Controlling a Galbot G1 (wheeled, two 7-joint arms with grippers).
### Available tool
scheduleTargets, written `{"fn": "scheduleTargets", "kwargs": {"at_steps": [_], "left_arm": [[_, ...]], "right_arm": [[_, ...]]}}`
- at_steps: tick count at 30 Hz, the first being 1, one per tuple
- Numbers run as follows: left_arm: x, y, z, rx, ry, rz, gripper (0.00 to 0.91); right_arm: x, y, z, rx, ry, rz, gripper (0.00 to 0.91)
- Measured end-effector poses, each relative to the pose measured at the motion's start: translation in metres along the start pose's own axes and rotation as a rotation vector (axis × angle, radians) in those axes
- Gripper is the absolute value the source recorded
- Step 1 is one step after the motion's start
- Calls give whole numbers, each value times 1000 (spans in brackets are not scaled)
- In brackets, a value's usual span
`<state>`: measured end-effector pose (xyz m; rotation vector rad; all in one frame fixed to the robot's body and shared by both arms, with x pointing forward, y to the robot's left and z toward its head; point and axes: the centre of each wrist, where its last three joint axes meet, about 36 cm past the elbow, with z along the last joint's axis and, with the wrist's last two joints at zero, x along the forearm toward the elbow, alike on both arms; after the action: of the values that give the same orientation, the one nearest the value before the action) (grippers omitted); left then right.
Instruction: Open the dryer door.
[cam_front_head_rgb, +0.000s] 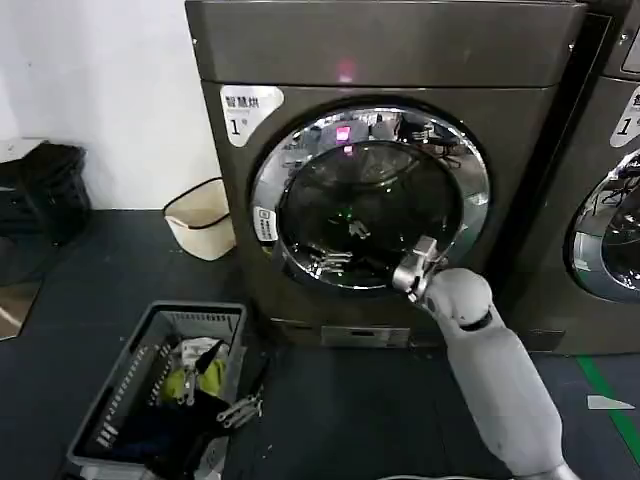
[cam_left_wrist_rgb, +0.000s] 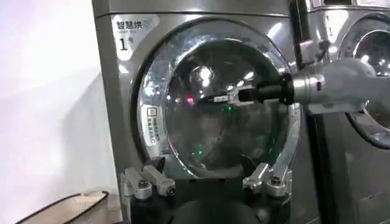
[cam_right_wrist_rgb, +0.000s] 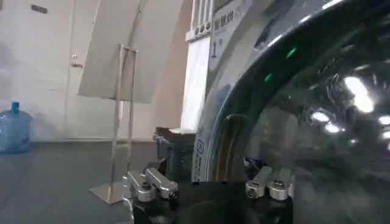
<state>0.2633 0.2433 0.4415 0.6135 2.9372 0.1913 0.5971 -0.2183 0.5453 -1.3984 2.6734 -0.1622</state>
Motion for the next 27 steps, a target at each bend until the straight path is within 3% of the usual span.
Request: {"fn": "scheduleTargets", "kwargs": {"at_steps": [27], "left_arm": [[3,0,1,8,3,-16,907]], "right_arm": [[-79,-6,34,-52,34,-46,907]]}}
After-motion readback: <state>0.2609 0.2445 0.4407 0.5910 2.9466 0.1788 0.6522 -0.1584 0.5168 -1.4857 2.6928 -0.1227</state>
